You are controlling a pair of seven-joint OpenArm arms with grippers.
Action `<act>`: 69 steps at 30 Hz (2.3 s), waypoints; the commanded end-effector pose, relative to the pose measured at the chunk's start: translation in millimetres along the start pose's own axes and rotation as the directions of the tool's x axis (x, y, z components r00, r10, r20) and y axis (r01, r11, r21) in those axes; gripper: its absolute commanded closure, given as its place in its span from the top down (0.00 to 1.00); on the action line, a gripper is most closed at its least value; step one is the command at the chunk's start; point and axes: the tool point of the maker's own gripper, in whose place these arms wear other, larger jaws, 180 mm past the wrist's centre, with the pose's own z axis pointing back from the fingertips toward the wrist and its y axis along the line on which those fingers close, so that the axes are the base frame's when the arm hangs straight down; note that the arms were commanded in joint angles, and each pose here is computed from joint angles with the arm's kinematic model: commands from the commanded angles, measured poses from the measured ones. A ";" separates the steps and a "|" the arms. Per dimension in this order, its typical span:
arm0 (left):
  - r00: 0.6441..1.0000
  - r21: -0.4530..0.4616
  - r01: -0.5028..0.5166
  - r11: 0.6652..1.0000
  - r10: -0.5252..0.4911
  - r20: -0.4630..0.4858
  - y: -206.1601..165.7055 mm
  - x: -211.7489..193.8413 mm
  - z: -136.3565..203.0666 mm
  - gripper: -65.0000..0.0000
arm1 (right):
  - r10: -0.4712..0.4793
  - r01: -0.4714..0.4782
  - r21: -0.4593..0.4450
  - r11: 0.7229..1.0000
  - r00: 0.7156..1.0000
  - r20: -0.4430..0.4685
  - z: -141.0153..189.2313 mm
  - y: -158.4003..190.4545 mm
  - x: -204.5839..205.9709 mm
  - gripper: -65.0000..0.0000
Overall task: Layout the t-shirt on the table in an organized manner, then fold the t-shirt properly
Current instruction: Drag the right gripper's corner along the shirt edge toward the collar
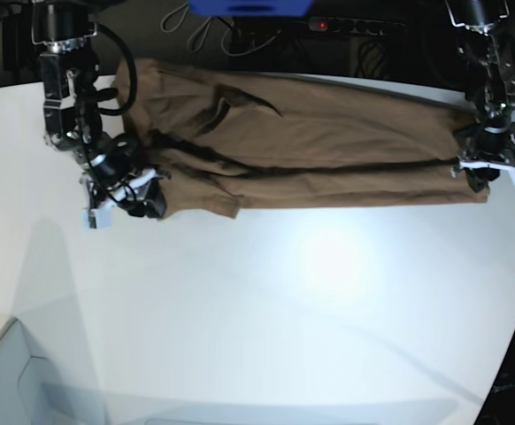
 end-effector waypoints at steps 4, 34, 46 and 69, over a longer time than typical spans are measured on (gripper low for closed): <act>0.999 -0.008 0.006 1.000 -0.006 0.050 -2.1 18.5 -2.0 0.37 | 0.023 -0.024 0.054 0.998 0.999 0.032 -3.3 16.7 9.6 0.38; 0.999 -0.008 0.014 1.000 -0.014 0.052 -0.6 20.6 -1.8 0.37 | 0.000 -0.022 0.089 0.996 0.972 0.235 75.4 51.3 2.7 0.00; 0.999 -0.007 0.015 1.000 -0.015 0.045 0.2 17.4 -0.7 0.37 | -0.022 0.014 0.035 0.999 0.969 0.244 72.1 27.9 -3.0 0.00; 0.999 -0.006 0.017 1.000 -0.017 0.043 0.9 17.1 -0.5 0.37 | 0.040 -0.077 0.106 0.991 0.949 0.314 78.7 57.9 33.3 0.47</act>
